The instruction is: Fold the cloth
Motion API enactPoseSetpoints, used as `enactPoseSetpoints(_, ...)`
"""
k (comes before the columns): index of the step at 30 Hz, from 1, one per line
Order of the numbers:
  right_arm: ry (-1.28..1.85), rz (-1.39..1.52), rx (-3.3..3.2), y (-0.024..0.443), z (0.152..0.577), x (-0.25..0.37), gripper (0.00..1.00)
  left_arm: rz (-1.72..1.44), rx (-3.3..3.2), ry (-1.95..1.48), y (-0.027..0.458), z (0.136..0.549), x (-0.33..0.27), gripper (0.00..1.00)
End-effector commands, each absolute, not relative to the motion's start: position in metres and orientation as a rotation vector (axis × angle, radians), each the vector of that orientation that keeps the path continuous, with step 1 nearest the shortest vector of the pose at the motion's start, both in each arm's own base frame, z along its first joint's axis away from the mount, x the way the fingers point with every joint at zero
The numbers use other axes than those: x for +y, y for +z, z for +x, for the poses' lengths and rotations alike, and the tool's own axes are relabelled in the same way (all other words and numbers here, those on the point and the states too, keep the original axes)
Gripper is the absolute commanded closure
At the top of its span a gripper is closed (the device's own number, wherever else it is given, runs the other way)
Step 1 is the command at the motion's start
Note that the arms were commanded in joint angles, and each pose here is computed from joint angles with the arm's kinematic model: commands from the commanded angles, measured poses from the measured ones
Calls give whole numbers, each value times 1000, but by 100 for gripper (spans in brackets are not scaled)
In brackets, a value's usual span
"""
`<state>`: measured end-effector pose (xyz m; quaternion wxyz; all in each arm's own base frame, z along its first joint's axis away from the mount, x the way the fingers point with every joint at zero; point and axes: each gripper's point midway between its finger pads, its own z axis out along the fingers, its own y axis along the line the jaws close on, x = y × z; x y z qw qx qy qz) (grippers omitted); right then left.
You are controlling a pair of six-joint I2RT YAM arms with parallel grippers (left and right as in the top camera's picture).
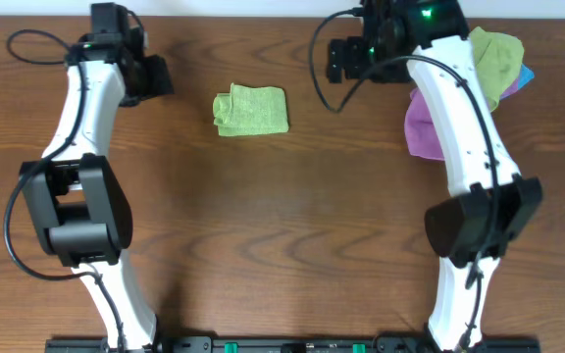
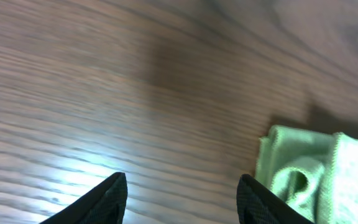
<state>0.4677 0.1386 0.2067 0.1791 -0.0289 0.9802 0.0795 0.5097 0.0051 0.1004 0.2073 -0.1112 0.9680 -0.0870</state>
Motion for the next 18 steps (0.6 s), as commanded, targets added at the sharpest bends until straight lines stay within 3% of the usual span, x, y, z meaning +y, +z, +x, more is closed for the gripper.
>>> enactPoseSetpoints(1, -93, -103, 2705, 234, 459, 108, 1, -251, 2699, -246, 108, 508, -13, 42)
enactPoseSetpoints(5, -247, -139, 2662, 276, 420, 97, 1, -191, 2733, -260, 105, 501, -37, 42)
enactPoseSetpoints(10, -220, -156, 2661, 306, 375, 92, 1, -152, 2756, -272, 104, 496, -58, 44)
enactPoseSetpoints(18, -225, -133, 2596, 325, 299, 58, 1, -181, 2787, -277, 101, 488, -61, 45)
